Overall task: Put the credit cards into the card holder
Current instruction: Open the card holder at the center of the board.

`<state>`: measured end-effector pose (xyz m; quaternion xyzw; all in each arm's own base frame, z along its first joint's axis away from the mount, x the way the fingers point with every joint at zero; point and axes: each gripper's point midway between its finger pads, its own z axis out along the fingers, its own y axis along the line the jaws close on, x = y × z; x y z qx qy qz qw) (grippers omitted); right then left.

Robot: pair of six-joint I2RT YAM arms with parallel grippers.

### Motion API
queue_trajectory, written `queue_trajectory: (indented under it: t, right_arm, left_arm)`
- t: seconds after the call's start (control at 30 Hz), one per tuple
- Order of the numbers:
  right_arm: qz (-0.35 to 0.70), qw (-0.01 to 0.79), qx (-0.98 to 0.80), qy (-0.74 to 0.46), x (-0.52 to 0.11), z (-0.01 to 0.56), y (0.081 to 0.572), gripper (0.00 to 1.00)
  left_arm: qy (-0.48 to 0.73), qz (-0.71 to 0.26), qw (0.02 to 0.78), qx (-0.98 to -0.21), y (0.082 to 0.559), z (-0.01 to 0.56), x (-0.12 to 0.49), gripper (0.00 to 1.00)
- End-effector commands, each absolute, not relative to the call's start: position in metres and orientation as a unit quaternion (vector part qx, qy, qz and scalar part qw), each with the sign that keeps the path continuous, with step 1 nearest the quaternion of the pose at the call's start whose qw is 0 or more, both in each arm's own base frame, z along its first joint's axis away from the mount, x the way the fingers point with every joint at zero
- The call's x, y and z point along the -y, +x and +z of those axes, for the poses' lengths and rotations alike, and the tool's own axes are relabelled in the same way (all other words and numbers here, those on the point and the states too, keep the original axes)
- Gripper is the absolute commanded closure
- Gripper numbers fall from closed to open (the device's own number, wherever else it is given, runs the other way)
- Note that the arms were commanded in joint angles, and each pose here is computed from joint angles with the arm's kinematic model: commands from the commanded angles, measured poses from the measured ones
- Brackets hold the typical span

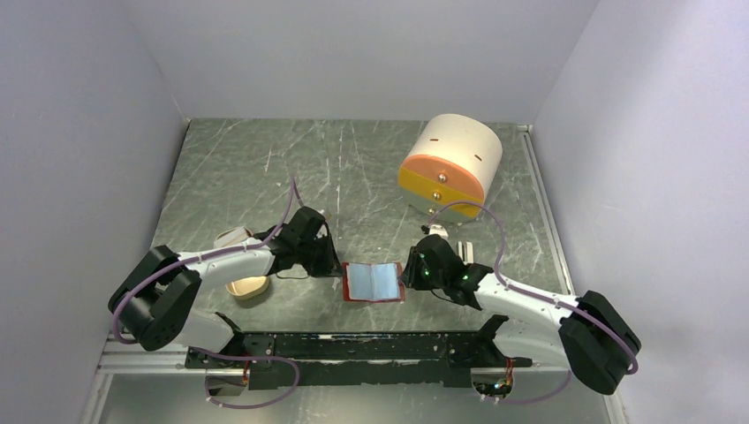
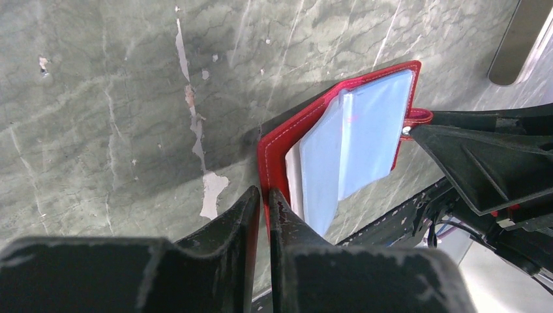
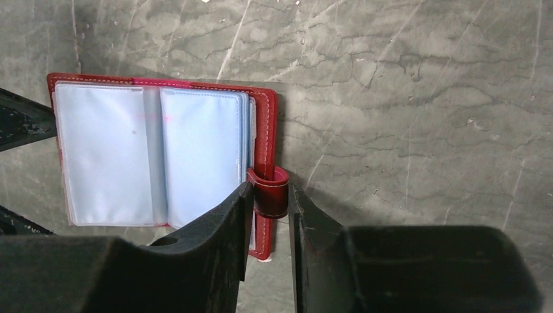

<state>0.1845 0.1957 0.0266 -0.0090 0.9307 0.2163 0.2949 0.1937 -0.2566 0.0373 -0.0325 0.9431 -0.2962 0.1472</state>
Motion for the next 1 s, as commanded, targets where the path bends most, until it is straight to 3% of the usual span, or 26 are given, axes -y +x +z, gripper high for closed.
queue_trajectory:
  t: [0.0, 0.27, 0.53, 0.77, 0.9, 0.97]
  right_arm:
    - [0.211, 0.310, -0.927, -0.007, -0.196, 0.031, 0.193, 0.71]
    - [0.225, 0.323, -0.919, -0.007, -0.199, 0.041, 0.195, 0.82]
    - [0.228, 0.311, -0.923, -0.007, -0.200, 0.033, 0.191, 0.86]
    - [0.236, 0.316, -0.919, -0.008, -0.200, 0.038, 0.190, 0.86]
    - [0.240, 0.314, -0.919, -0.009, -0.200, 0.035, 0.188, 0.86]
    - [0.246, 0.313, -0.917, -0.009, -0.202, 0.034, 0.187, 0.86]
  left_arm:
    - [-0.024, -0.303, 0.165, -0.938, 0.203, 0.051, 0.263, 0.83]
    - [-0.029, -0.296, 0.177, -0.938, 0.206, 0.059, 0.260, 0.80]
    - [-0.053, -0.245, 0.211, -0.945, 0.215, 0.079, 0.234, 0.63]
    - [-0.174, -0.136, 0.262, -0.940, 0.235, 0.105, 0.154, 0.53]
    - [-0.259, -0.124, 0.327, -0.900, 0.241, 0.129, 0.106, 0.50]
    - [-0.301, -0.115, 0.355, -0.878, 0.241, 0.140, 0.083, 0.40]
